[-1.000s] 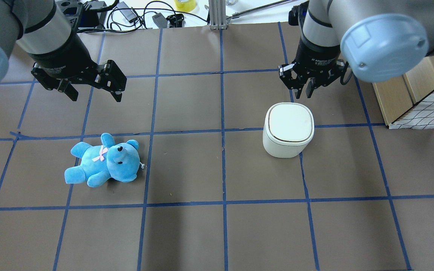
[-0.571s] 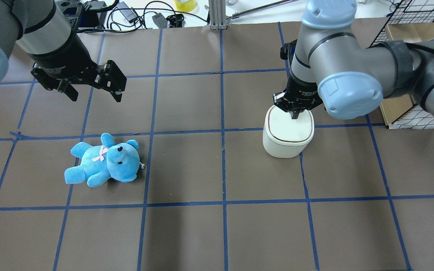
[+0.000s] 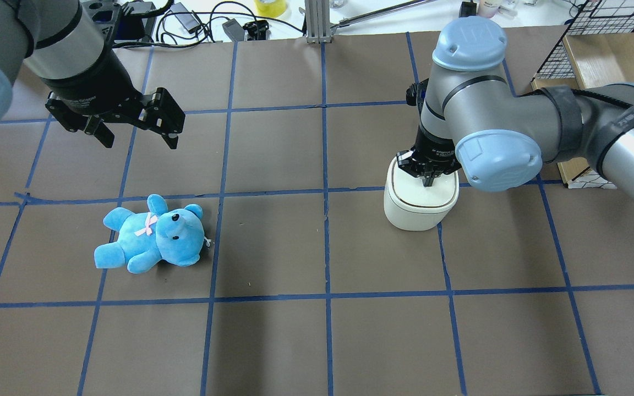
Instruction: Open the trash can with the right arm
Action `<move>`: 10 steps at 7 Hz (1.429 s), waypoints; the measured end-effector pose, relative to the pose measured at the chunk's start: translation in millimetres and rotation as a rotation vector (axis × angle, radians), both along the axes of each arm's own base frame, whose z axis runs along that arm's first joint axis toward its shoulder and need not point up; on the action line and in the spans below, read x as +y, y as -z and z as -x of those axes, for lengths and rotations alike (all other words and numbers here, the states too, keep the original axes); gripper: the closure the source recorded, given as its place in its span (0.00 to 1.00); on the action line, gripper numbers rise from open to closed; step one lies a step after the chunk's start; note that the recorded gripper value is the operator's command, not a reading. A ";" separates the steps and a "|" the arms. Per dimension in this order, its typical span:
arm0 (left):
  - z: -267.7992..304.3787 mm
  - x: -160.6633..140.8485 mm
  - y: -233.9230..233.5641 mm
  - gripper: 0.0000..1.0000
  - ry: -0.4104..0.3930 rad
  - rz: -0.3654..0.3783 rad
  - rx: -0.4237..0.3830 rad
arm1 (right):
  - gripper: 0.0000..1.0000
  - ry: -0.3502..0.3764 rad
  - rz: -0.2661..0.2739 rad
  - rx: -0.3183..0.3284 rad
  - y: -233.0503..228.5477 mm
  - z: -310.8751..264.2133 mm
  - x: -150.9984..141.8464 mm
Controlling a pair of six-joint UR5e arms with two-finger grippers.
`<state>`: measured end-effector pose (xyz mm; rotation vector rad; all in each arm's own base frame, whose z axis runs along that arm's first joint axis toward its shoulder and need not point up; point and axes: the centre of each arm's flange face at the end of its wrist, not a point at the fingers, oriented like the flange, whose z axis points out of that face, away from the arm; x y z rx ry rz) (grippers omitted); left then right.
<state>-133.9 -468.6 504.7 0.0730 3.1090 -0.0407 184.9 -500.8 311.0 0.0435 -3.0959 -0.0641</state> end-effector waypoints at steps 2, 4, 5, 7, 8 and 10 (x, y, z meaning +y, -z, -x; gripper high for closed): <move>0.1 0.0 0.0 0.00 0.001 0.000 0.000 | 0.69 0.000 -0.004 0.000 6.2 -0.1 4.0; -0.1 0.0 0.0 0.00 0.001 0.000 0.000 | 0.00 -0.004 0.072 0.005 -31.6 -0.3 -3.2; -0.1 0.0 0.0 0.00 0.001 0.000 0.000 | 0.00 -0.005 0.124 0.004 -63.8 0.4 -5.7; -0.1 0.0 0.0 0.00 0.001 0.000 0.000 | 0.00 -0.005 0.192 -0.009 -139.8 1.6 0.8; -0.1 0.0 0.0 0.00 0.001 0.000 0.000 | 0.00 -0.006 0.201 -0.012 -174.0 2.3 4.1; -0.1 0.0 0.0 0.00 0.001 0.000 0.000 | 0.00 -0.011 0.175 -0.009 -217.5 1.9 9.3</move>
